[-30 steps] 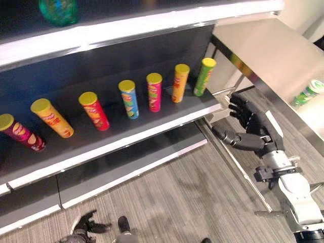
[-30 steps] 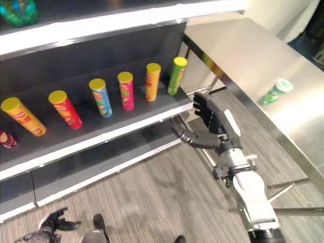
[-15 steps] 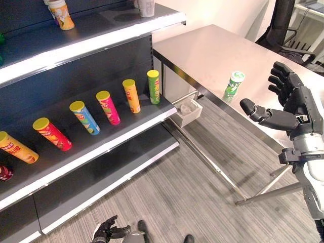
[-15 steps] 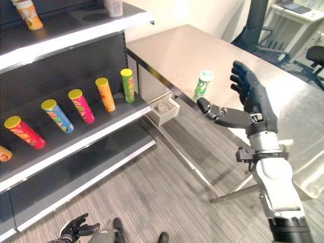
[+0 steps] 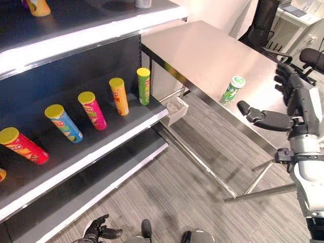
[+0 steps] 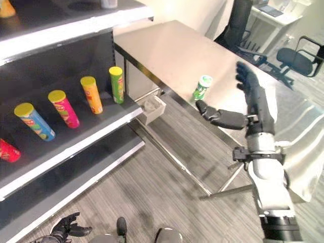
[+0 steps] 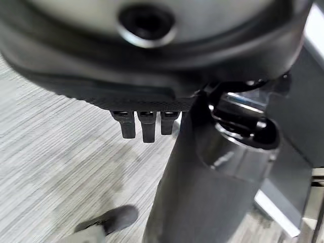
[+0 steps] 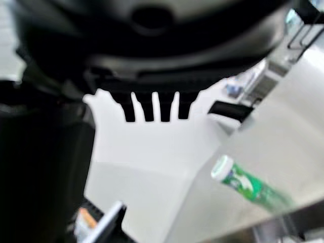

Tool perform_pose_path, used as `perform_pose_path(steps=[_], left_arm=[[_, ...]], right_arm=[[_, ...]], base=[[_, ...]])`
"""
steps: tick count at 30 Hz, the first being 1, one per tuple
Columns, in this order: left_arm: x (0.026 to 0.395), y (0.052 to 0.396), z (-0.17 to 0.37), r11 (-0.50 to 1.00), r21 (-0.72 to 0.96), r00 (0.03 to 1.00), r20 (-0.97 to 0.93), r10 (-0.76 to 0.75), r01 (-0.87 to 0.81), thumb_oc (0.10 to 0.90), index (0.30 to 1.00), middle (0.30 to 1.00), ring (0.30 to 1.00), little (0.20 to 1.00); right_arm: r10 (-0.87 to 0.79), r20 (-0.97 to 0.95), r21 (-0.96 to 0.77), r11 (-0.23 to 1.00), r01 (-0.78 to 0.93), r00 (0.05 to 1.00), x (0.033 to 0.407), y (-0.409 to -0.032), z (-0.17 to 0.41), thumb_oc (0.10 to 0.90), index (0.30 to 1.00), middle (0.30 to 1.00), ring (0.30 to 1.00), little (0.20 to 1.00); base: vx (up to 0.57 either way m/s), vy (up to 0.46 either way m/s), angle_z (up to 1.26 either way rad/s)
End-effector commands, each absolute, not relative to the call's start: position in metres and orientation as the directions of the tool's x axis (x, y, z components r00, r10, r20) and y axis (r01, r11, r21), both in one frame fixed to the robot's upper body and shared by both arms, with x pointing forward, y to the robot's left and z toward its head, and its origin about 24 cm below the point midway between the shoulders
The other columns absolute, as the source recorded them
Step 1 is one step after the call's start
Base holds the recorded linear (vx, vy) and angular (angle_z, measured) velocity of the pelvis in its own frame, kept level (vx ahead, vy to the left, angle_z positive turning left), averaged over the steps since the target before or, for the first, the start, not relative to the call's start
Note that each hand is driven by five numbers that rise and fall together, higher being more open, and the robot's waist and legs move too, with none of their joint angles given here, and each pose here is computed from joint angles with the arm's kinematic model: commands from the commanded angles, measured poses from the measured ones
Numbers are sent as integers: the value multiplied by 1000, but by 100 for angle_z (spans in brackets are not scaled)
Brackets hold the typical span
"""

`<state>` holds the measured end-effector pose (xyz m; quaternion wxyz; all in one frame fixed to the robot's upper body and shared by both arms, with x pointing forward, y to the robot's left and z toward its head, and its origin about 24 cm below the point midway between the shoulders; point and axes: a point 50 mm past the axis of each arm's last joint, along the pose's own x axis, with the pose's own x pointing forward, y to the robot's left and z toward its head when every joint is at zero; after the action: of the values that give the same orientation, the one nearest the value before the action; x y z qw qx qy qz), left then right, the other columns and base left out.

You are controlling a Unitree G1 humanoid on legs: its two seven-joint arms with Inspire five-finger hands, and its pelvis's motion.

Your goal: Put the goods on the table back onto the shelves and tidy them up.

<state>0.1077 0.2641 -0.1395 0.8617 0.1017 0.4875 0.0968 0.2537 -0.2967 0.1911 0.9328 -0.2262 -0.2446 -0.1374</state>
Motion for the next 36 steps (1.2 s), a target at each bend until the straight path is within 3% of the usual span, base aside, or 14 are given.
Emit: perform_pose_path(steps=[1, 7, 15, 27, 36], left_arm=[[113, 270, -133, 951, 307, 553, -788, 271, -29, 800, 900, 900, 900, 900], [112, 280, -129, 944, 323, 556, -775, 301, -60, 800, 900, 900, 900, 900], [120, 268, -128, 960, 269, 586, -768, 260, -73, 800, 900, 900, 900, 900], [91, 275, -138, 953, 300, 495, -824, 274, -29, 800, 900, 900, 900, 900], [91, 271, -138, 956, 294, 504, -825, 258, -8, 800, 900, 900, 900, 900]], right_arm=[[-176, 746, -266, 806, 529, 642, 242, -307, 249, 800, 900, 900, 900, 900], [-231, 702, -309, 753, 581, 674, 238, -323, 238, 800, 900, 900, 900, 900], [-198, 640, -402, 737, 543, 742, 229, -333, 232, 800, 900, 900, 900, 900], [-126, 529, -458, 790, 407, 839, 233, -322, 207, 800, 900, 900, 900, 900], [-110, 467, -473, 808, 352, 877, 229, -313, 185, 800, 900, 900, 900, 900]], base=[[265, -349, 37], [240, -268, 54], [116, -319, 62], [35, 50, 8], [5, 36, 0]])
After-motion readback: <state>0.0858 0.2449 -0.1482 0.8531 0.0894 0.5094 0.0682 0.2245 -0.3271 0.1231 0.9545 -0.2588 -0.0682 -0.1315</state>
